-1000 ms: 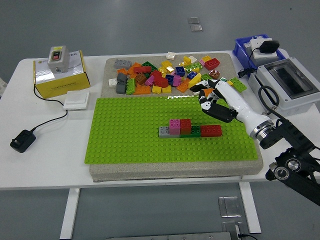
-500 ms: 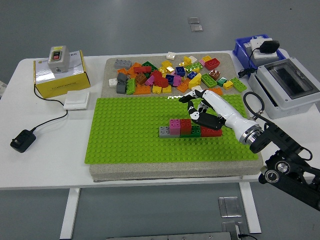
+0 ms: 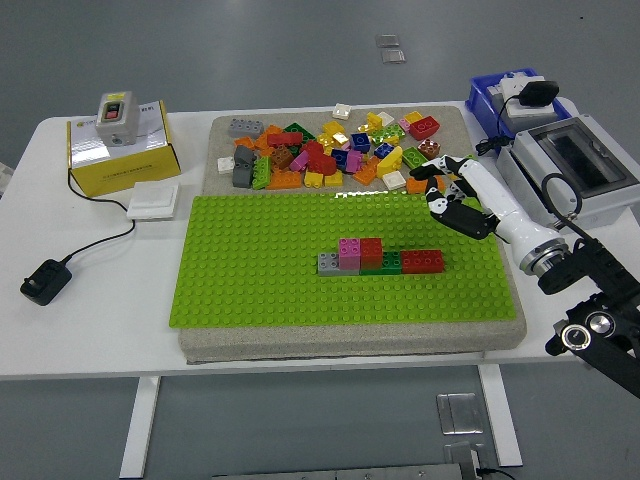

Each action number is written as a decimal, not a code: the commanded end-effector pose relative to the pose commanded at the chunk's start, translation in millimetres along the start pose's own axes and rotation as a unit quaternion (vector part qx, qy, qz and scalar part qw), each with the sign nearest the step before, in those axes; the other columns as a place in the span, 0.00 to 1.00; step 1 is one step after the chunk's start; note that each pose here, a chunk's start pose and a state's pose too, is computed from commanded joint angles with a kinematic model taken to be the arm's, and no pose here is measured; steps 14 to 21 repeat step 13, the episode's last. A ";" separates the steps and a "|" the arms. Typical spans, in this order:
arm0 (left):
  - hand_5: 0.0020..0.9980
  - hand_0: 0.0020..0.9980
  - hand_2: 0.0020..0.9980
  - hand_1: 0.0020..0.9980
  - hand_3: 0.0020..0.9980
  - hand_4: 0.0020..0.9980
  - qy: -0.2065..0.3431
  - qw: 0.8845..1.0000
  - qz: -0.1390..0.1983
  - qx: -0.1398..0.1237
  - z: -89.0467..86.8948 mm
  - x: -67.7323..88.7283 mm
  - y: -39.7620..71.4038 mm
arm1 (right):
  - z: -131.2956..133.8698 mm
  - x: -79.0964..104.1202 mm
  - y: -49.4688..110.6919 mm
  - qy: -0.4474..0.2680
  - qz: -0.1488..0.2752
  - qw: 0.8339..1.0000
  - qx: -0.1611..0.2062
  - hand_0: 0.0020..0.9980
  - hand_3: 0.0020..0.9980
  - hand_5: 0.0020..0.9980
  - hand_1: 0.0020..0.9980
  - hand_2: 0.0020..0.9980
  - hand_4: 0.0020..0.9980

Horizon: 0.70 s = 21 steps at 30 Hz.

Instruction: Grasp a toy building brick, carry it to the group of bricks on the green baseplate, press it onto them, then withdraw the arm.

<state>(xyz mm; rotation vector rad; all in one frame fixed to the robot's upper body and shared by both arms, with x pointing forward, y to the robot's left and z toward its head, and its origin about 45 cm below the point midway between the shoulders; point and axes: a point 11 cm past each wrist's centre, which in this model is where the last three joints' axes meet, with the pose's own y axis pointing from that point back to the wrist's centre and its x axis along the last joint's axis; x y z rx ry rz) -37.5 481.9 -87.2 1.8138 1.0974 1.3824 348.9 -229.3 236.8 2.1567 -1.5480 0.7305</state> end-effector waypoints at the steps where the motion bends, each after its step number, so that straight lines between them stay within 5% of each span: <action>1: 0.65 0.68 0.48 0.65 0.63 0.08 0.000 1.000 0.000 0.000 -0.3 -0.2 -0.1 | 1.6 7.1 0.4 -0.008 0.014 1.000 0.000 0.24 0.68 0.34 0.27 0.70 0.21; 10: 0.65 0.68 0.48 0.65 0.63 0.08 0.000 1.000 -0.002 0.001 -0.7 -0.9 -0.1 | 6.0 43.1 -0.1 -0.053 0.085 0.995 0.008 0.25 0.69 0.34 0.30 0.70 0.21; 21: 0.65 0.68 0.48 0.65 0.63 0.08 0.000 1.000 -0.002 0.002 -0.8 -0.4 -0.1 | 5.5 47.0 0.1 -0.059 0.092 0.994 0.011 0.25 0.69 0.34 0.30 0.70 0.21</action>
